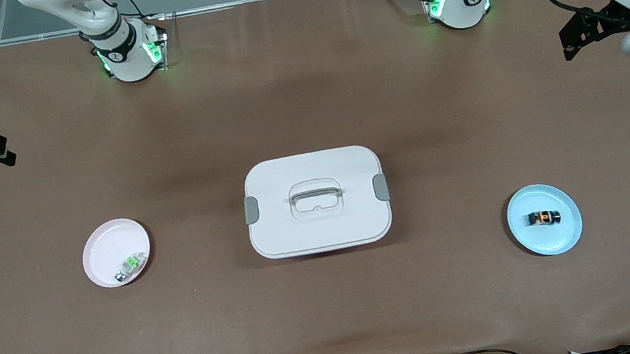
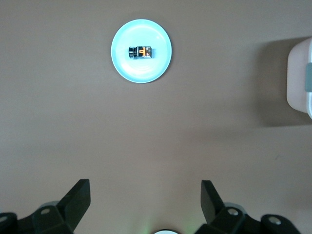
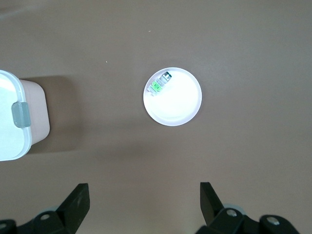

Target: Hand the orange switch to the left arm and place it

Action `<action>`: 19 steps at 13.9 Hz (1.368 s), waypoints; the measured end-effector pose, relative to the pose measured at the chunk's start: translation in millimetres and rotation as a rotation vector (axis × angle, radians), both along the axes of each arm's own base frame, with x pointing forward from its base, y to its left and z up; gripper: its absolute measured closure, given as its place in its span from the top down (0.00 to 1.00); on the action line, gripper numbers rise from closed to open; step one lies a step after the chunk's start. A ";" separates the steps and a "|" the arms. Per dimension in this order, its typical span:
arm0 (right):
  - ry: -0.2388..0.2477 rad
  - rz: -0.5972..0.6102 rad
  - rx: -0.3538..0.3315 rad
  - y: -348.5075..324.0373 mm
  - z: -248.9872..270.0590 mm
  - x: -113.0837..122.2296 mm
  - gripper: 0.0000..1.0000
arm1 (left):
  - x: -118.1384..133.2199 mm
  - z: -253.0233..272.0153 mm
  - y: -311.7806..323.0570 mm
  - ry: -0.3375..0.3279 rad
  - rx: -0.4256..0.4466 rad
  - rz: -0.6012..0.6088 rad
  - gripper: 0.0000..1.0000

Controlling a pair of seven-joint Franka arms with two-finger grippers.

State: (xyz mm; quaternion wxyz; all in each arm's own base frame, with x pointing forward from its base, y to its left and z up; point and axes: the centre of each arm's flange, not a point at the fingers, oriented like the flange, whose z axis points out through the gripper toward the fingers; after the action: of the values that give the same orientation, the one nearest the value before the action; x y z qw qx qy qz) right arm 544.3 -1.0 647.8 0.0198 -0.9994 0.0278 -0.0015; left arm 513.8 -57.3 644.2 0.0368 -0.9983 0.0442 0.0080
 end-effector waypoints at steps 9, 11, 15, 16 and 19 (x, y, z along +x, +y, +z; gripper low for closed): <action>-0.001 0.000 0.000 0.0 0.1 0.1 1.00 | 0.5 -4.6 9.9 0.011 -0.023 0.015 1.00; -0.003 0.000 0.000 0.1 0.3 0.3 1.00 | 1.5 -5.3 9.8 0.009 -0.023 0.015 1.00; -0.003 0.001 0.000 0.3 0.3 0.4 1.00 | 5.2 -3.5 9.6 -0.003 -0.025 0.016 1.00; -0.004 0.001 0.000 0.3 0.3 0.4 1.00 | 5.8 -1.8 9.6 -0.008 -0.026 0.020 1.00; -0.004 0.001 0.000 0.3 0.3 0.4 1.00 | 6.1 1.3 9.6 -0.016 -0.026 0.049 1.00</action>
State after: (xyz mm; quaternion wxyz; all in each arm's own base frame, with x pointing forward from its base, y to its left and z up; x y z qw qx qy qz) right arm 544.7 -0.7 648.2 0.0198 -0.9994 0.0275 -0.0033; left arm 519.9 -47.7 645.4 0.0238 -0.9995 0.0193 0.0003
